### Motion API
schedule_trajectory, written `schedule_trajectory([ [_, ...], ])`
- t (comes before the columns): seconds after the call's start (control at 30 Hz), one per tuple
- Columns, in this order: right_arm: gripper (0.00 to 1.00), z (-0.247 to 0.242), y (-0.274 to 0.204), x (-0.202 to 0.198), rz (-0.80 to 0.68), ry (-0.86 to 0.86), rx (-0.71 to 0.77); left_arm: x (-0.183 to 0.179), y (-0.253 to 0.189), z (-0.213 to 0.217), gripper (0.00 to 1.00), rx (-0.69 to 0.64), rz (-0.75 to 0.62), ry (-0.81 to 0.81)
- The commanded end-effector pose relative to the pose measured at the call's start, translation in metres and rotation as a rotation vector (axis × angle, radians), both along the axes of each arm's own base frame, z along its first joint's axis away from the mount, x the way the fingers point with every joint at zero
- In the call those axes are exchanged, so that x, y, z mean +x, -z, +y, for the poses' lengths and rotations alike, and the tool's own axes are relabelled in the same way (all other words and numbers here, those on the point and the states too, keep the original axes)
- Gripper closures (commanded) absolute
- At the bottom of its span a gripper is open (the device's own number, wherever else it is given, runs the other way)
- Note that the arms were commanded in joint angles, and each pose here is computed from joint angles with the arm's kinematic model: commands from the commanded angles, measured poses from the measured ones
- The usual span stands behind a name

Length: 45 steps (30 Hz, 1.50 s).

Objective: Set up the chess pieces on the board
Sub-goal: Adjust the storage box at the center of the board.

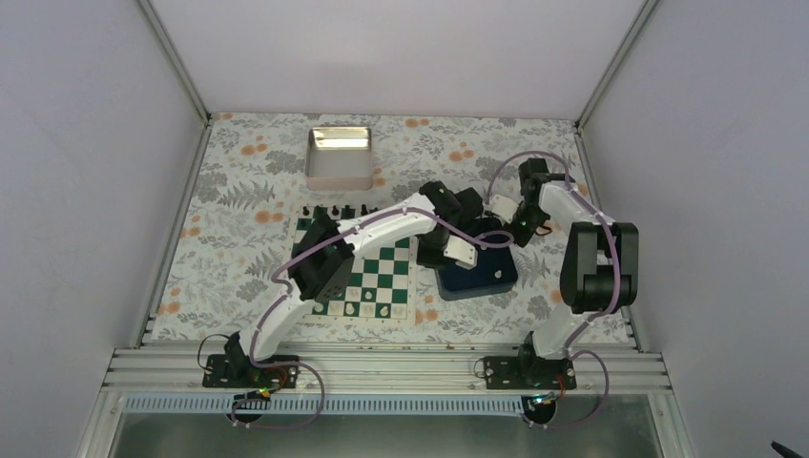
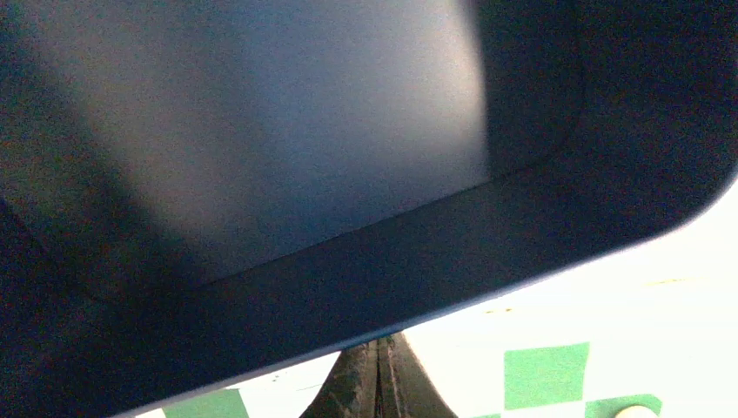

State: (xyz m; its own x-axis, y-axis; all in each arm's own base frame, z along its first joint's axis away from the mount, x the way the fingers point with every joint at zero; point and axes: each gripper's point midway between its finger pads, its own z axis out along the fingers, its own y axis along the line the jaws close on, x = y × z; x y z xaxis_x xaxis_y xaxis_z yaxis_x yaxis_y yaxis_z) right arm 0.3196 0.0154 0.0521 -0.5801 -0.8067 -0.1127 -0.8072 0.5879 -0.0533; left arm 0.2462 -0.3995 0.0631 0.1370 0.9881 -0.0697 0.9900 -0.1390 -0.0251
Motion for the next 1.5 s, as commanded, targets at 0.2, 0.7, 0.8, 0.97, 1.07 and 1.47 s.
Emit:
schedule_trajectory([
  [0.2,0.96,0.016,-0.001,0.020,0.035,-0.026,0.077,-0.044,-0.018,-0.020,0.98,-0.031,0.020,0.079],
  [0.7,0.96,0.043,-0.002,0.028,0.069,-0.099,0.080,-0.081,-0.009,-0.046,0.98,-0.036,0.034,0.186],
  [0.8,0.96,0.050,0.000,0.031,0.068,-0.109,0.074,-0.091,-0.009,-0.050,0.98,-0.040,0.038,0.213],
  [0.97,0.96,0.061,-0.001,0.041,0.061,-0.118,0.076,-0.102,-0.004,-0.059,0.98,-0.043,0.043,0.245],
  [1.07,0.96,0.070,-0.002,0.046,0.054,-0.131,0.077,-0.103,-0.004,-0.065,0.98,-0.057,0.046,0.256],
  [1.47,0.96,0.098,-0.002,0.060,0.064,-0.177,0.068,-0.134,0.009,-0.082,0.98,-0.067,0.081,0.334],
])
